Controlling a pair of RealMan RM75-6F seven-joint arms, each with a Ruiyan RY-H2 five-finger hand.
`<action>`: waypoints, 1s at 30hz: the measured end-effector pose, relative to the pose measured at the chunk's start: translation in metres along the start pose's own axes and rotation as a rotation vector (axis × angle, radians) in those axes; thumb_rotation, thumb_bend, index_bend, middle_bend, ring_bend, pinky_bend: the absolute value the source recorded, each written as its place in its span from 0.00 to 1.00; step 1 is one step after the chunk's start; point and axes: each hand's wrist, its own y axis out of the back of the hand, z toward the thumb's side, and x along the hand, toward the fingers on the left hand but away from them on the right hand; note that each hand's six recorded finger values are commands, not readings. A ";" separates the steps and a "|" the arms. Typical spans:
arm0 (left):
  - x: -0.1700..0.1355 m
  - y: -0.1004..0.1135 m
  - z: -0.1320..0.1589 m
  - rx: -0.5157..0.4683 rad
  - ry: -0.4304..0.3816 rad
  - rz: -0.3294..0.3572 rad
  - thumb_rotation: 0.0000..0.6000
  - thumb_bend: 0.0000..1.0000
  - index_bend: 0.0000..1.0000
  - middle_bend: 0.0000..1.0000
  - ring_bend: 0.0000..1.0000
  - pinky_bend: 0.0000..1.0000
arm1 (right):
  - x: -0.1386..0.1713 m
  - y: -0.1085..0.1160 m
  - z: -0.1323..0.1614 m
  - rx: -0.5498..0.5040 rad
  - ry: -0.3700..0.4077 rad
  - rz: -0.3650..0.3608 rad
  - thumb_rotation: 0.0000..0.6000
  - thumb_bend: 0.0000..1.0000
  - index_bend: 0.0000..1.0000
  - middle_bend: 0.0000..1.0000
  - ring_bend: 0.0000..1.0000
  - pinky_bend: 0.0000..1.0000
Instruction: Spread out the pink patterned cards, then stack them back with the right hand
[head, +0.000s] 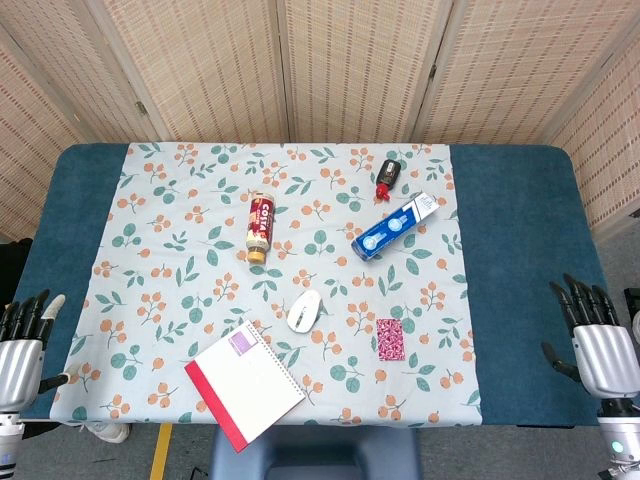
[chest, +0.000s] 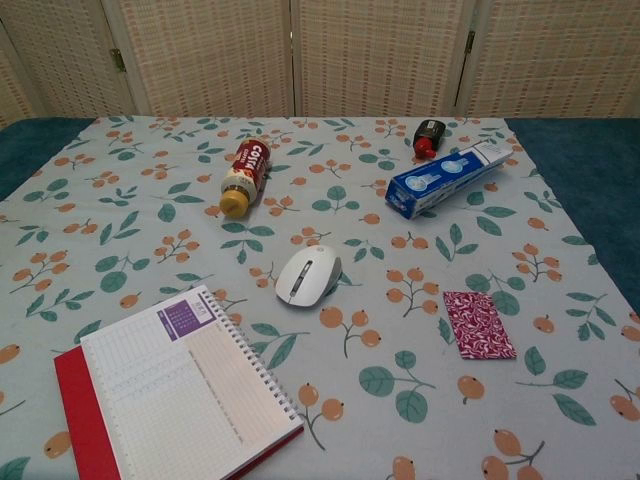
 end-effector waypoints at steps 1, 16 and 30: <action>0.000 -0.001 0.000 0.001 -0.001 -0.003 1.00 0.18 0.02 0.03 0.03 0.00 | 0.000 0.000 0.000 0.000 0.001 0.001 1.00 0.34 0.00 0.00 0.00 0.00; -0.004 -0.001 0.001 0.002 -0.009 -0.012 1.00 0.18 0.03 0.03 0.04 0.00 | -0.004 -0.004 0.003 -0.008 0.029 0.030 1.00 0.34 0.00 0.00 0.00 0.00; -0.003 -0.001 0.003 -0.001 -0.016 -0.015 1.00 0.18 0.04 0.03 0.04 0.00 | -0.004 -0.005 0.004 -0.015 0.039 0.034 1.00 0.34 0.00 0.00 0.00 0.00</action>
